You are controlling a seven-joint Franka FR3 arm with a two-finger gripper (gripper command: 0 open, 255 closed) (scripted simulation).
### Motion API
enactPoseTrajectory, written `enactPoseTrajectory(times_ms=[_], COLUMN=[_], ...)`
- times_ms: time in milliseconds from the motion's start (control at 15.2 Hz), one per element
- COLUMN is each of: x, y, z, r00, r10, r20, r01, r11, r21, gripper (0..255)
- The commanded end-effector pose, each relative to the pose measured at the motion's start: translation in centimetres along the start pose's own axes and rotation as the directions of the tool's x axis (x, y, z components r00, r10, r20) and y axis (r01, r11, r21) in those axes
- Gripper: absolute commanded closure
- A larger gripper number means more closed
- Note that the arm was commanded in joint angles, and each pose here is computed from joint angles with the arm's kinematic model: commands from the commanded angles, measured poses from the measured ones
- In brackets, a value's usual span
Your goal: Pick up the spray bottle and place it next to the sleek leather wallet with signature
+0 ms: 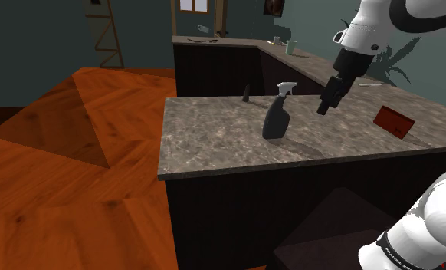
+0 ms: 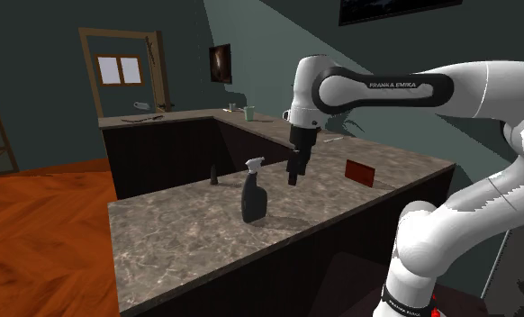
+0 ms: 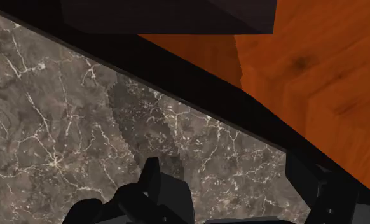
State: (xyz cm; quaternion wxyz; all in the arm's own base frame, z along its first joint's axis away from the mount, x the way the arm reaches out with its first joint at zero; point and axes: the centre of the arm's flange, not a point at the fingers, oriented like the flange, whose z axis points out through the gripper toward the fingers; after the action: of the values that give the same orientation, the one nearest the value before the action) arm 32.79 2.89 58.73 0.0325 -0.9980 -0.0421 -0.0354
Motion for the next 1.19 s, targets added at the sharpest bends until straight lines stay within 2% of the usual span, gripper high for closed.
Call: enactPoseTrajectory(times_ms=[0,66,198,330,462,594,726,858,1056,1122], x=[0.0,0.1,0.6,1.5,2.8,4.3,6.2,8.4,12.0,12.2], y=[0.0,1.3,3.9,6.4,8.7,10.8,12.6,14.1,15.8,15.9], z=[0.0,0.6,1.9,3.2,4.5,5.8,7.1,8.4,10.2,10.2], r00=[1.000,0.998,0.980,0.946,0.894,0.828,0.746,0.652,0.491,0.483], r10=[0.000,-0.061,-0.182,-0.297,-0.406,-0.505,-0.594,-0.669,-0.757,-0.760], r20=[0.000,-0.025,-0.077,-0.132,-0.188,-0.245,-0.301,-0.355,-0.432,-0.435], r01=[0.000,0.062,0.185,0.307,0.424,0.536,0.638,0.731,0.847,0.852], r11=[1.000,0.998,0.982,0.950,0.903,0.841,0.766,0.680,0.531,0.523], r21=[0.000,0.015,0.041,0.059,0.071,0.075,0.072,0.062,0.033,0.031], gripper=[0,0,0,0,0,0,0,0,0,0])
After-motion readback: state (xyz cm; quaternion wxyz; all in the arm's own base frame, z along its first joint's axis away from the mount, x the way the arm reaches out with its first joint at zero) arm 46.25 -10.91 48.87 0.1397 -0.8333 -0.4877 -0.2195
